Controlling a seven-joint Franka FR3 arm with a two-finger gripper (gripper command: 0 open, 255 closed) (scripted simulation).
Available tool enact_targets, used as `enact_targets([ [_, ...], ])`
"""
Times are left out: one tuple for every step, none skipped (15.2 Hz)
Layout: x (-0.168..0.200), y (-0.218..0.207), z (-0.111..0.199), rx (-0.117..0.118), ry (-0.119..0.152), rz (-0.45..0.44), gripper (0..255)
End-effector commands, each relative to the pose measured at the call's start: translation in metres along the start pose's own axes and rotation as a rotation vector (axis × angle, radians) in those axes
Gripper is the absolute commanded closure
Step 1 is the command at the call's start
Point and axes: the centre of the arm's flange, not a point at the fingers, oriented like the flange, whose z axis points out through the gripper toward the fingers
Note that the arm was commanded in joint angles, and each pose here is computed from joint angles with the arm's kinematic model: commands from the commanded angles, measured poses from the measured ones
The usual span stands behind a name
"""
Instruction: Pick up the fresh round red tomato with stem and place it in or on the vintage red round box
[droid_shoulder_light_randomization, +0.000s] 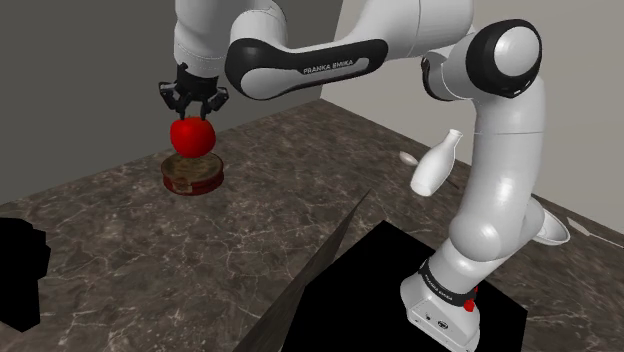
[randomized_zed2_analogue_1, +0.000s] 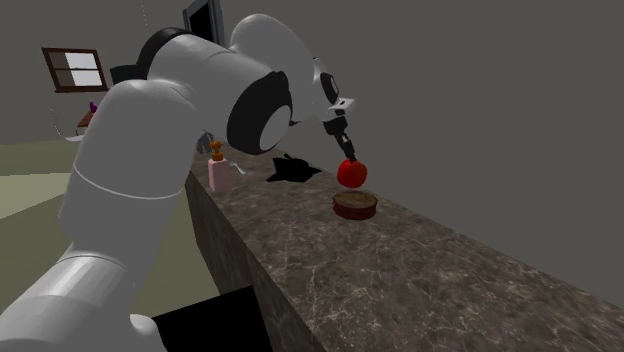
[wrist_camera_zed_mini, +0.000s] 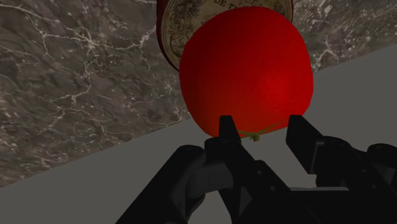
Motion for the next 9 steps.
enact_targets([
  [-0.005,0.001,0.01,0.001,0.0,0.0,255],
  [-0.007,0.002,0.014,0.001,0.0,0.0,255],
  [-0.01,0.002,0.019,0.001,0.0,0.0,255],
  [-0.012,0.002,0.024,0.001,0.0,0.0,255],
  [-0.014,0.003,0.028,0.001,0.0,0.0,255],
  [-0.017,0.003,0.033,0.001,0.0,0.0,255],
  [-0.019,0.003,0.038,0.001,0.0,0.0,255],
  [-0.022,0.004,0.042,0.001,0.0,0.0,255],
  [-0.024,0.004,0.047,0.001,0.0,0.0,255],
])
